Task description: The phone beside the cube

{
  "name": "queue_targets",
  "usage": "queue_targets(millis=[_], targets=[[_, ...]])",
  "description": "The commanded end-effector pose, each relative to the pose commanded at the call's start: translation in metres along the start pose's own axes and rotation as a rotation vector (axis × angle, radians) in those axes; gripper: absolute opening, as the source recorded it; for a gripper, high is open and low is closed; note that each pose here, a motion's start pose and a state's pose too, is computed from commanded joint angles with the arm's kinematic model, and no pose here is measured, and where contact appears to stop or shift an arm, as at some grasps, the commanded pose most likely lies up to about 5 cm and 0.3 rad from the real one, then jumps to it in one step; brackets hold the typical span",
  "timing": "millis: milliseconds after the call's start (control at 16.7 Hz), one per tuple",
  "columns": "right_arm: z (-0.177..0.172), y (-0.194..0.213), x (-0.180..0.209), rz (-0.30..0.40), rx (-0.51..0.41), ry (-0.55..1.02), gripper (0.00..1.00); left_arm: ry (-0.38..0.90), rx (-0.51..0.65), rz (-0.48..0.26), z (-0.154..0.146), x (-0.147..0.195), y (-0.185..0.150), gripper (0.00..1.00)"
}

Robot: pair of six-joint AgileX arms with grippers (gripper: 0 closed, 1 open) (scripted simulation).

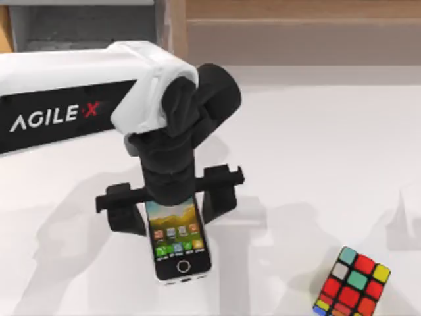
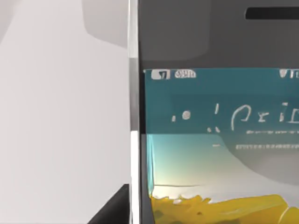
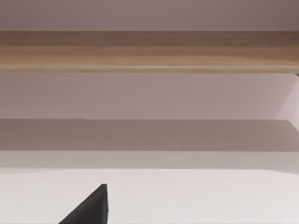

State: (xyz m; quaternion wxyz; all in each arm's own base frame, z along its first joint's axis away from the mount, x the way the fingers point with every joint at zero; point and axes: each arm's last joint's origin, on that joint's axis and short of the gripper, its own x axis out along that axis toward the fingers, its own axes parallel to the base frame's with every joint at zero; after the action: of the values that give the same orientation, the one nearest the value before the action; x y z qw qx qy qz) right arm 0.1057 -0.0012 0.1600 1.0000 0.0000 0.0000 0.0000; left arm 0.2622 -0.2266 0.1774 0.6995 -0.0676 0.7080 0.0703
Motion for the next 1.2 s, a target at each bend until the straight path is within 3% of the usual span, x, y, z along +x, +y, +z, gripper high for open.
queue_targets(millis=[480,1200], targets=[[0.000,0.000,0.000,0.000,0.000,0.000,1.00,-0.043,0.199,-0.005,-0.083,-0.011,-0.060,0.00],[0.000,0.000,0.000,0.000,0.000,0.000,1.00,-0.042,0.203,-0.016,-0.089,-0.010,-0.064,0.00]])
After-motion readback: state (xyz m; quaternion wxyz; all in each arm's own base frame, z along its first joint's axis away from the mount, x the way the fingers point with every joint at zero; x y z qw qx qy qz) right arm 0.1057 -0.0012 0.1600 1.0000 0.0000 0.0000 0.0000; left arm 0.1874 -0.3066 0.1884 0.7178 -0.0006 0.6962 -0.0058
